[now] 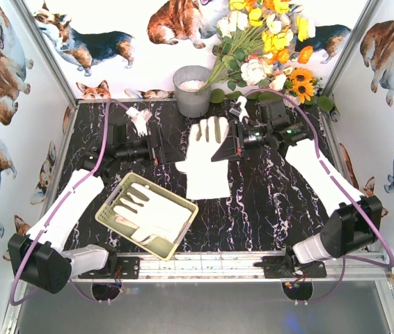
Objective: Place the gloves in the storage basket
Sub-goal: Pick up the glove from the center of the board, then place the glove in the bin.
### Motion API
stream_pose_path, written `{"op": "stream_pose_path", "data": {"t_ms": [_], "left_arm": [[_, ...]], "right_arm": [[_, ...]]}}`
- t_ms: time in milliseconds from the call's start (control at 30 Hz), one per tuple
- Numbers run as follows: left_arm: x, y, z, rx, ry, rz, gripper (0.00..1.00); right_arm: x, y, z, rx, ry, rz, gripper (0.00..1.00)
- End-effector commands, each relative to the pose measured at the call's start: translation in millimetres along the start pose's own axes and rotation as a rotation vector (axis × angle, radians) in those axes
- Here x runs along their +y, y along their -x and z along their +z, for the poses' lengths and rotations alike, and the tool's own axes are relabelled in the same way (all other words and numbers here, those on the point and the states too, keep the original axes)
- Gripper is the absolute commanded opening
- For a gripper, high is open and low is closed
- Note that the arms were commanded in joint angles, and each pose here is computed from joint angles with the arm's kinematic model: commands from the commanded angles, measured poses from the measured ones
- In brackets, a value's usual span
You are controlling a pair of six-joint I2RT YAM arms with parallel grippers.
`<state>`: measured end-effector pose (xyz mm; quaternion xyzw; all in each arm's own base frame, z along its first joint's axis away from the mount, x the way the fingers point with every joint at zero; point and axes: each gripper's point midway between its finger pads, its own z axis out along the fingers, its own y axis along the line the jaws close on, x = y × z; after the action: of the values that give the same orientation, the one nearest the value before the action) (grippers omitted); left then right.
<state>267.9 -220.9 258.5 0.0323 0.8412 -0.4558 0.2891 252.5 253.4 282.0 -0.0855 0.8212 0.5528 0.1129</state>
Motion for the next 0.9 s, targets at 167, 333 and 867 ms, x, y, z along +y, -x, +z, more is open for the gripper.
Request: {"op": "stream_pose_path", "data": {"t_ms": [167, 333, 867], "left_arm": [[-69.8, 6.7, -13.7, 0.027, -0.379, 0.023, 0.95], [-79.7, -2.4, -21.1, 0.069, -0.455, 0.025, 0.96], [-86.8, 8.2, -14.0, 0.08, -0.523, 0.025, 1.0]], "right_arm": [[99.9, -8.2, -16.8, 0.006, 0.334, -0.189, 0.0], [110.4, -11.7, -17.2, 0.026, 0.362, -0.21, 0.0], [131.7, -22.9, -23.2, 0.079, 0.432, -0.231, 0.0]]}}
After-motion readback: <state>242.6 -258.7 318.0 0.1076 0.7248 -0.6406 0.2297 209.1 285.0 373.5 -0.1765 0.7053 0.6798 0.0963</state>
